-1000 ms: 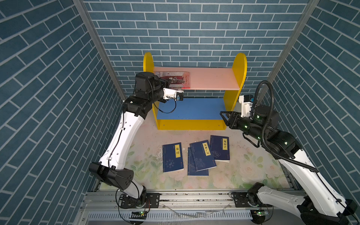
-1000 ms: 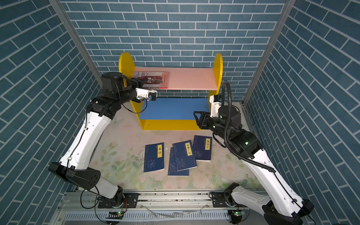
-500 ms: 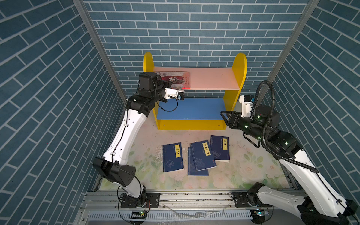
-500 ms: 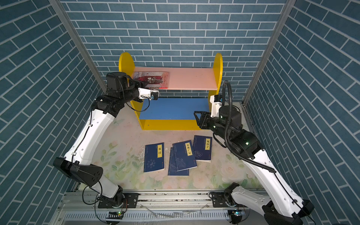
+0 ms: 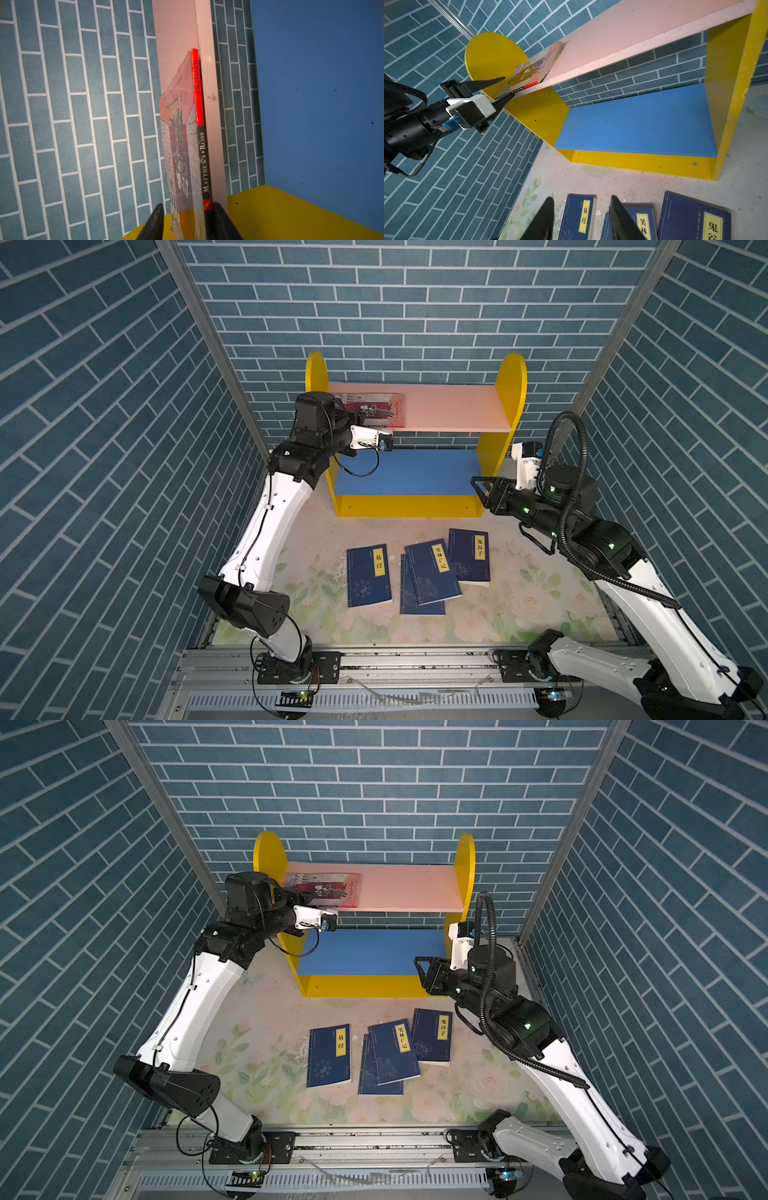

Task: Stacking books/files
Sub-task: Move the book to the bookshelf.

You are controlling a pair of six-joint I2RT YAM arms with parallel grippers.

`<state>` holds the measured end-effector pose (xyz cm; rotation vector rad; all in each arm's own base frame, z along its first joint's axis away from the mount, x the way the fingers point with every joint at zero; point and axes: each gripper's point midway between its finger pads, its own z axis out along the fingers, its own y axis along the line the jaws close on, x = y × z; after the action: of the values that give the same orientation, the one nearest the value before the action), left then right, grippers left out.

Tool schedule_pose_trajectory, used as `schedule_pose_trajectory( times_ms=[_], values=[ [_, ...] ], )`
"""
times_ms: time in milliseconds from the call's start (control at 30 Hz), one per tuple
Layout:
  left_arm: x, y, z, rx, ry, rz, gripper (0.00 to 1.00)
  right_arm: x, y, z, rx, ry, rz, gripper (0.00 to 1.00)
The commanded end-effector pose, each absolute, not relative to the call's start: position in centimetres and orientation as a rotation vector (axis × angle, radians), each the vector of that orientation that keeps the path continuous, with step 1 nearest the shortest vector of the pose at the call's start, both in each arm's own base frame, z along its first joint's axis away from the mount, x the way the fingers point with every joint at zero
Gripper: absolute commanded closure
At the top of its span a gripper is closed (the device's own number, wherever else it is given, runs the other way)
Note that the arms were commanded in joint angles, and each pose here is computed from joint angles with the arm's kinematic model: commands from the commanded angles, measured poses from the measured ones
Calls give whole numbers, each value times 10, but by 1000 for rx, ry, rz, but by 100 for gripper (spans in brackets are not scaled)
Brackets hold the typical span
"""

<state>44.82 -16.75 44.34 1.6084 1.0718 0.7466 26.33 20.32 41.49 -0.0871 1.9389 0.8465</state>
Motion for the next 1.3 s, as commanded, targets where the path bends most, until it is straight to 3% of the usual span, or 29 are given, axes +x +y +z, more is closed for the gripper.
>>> schedule_pose_trajectory(
  times_ms=[0,267,400,633,1033,1267],
  values=[
    [453,-168,444,1604,1082,755,59,262,197,418,-104,1917,817,56],
    [456,-166,441,1616,1113,754,68,261,196,418,-102,1918,816,56],
    [457,-164,441,1617,1129,760,83,262,197,418,-104,1916,819,56],
    [455,-161,441,1600,1156,754,100,266,204,424,-139,1911,822,55],
    [443,-155,444,1562,1197,740,100,309,256,476,-302,1833,895,55],
    [445,-151,447,1492,1260,718,100,338,277,476,-316,1845,962,55]
  ],
)
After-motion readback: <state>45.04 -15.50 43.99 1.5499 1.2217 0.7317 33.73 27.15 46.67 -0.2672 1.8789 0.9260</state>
